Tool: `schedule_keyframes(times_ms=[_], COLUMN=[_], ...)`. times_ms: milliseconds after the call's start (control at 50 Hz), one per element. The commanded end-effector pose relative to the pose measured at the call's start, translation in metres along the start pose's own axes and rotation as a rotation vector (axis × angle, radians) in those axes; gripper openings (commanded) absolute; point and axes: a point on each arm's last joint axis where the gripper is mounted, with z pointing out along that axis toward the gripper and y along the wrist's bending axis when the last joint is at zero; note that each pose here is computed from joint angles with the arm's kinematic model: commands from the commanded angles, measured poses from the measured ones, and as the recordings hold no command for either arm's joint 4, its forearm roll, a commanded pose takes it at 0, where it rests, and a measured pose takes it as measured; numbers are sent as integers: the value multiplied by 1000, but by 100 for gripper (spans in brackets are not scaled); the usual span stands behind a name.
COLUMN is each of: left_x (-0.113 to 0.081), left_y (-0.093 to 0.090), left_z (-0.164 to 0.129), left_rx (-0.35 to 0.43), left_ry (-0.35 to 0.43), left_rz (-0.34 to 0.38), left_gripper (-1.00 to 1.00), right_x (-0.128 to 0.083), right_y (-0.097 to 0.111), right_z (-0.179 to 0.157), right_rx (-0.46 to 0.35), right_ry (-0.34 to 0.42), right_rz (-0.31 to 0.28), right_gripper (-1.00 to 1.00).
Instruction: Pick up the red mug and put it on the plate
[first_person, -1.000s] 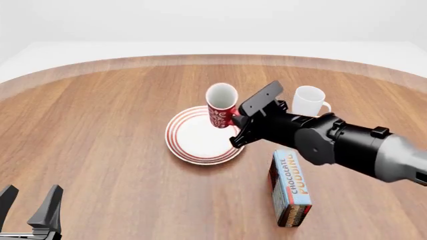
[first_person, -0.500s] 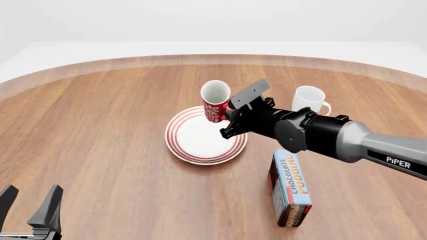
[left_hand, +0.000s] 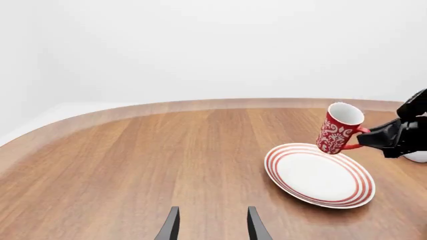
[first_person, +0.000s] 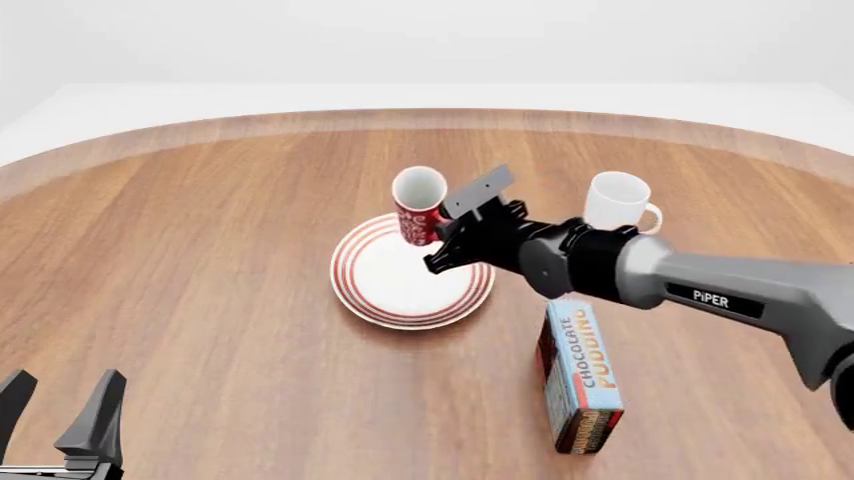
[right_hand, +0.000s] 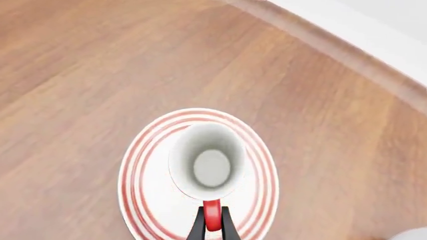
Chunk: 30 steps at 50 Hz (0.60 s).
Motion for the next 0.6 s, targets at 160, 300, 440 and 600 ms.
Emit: schedule_keyframes(times_ms=[160,300,440,600], left_x=[0,0,0,0], left_y=[0,0,0,0], left_z=[0,0,0,0], left_rx=[0,0,0,0], left_ry=[0,0,0,0], left_rz=[0,0,0,0], left_gripper=[100,100,100,100], right_x=[8,10,13,17], right_y=[3,4,9,13], right_z=[27,35,42,47], right_rx=[-7,-10,-19,-26], right_ry=[24,32,38,47], right_rz=[20,22,30,31], right_gripper=[-100,-100,-100,-100])
